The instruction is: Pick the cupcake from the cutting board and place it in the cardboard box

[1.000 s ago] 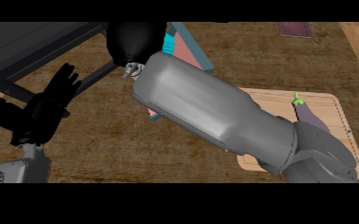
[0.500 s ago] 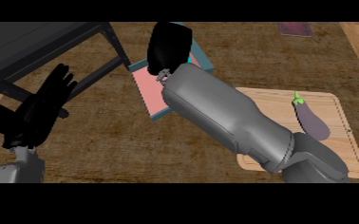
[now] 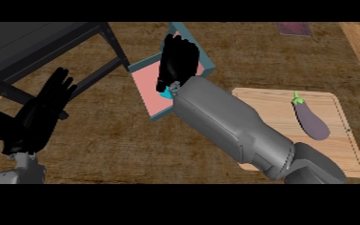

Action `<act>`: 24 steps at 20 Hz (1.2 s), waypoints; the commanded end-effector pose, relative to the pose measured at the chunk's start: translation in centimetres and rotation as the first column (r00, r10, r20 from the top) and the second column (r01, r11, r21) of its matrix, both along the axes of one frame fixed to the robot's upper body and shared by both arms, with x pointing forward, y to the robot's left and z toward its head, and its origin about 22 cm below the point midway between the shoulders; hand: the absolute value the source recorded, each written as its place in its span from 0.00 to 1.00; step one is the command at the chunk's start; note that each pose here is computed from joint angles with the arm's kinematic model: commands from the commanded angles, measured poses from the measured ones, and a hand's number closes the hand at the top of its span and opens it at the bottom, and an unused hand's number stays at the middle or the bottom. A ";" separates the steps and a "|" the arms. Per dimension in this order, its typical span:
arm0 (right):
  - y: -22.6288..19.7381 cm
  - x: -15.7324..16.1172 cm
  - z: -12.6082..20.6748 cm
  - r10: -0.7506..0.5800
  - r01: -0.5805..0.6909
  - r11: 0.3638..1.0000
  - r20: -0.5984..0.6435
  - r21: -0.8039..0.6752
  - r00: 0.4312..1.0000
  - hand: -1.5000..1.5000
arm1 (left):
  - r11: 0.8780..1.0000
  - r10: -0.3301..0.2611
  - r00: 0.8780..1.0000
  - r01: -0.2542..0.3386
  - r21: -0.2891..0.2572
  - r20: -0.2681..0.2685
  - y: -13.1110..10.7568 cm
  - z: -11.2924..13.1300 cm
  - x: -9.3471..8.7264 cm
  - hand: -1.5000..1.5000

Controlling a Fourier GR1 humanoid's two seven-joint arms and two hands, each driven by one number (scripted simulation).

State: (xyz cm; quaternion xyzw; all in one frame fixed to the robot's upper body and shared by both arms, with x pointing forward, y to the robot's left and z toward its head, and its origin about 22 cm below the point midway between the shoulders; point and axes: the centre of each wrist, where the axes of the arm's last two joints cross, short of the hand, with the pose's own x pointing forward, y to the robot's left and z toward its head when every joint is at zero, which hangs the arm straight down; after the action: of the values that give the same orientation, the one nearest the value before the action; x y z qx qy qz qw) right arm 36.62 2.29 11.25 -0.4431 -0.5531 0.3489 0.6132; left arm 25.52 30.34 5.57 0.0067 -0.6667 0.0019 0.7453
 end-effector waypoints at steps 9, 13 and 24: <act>-0.7 -1.2 0.4 -0.265 0.060 0.822 0.287 0.566 0.920 0.00 | 0.998 0.060 0.998 -0.060 0.001 -0.007 1.6 -1.0 0.1 0.50; -2.1 -1.7 0.2 -0.318 0.077 0.771 0.277 0.632 0.907 0.00 | 0.998 0.069 0.998 -0.069 0.010 -0.010 0.8 -0.3 -0.7 0.50; -10.8 -7.7 1.8 -0.292 0.016 0.756 0.316 0.654 0.903 0.00 | 0.996 0.083 0.996 -0.083 -0.010 -0.027 3.1 -1.1 -1.9 0.50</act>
State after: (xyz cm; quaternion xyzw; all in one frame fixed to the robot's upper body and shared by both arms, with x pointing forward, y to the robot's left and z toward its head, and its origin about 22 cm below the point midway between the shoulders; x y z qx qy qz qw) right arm 30.99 -6.01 11.46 -0.3229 -0.7063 -0.0082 0.6300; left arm 23.82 32.78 5.02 0.0308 -0.6578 0.0295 0.7520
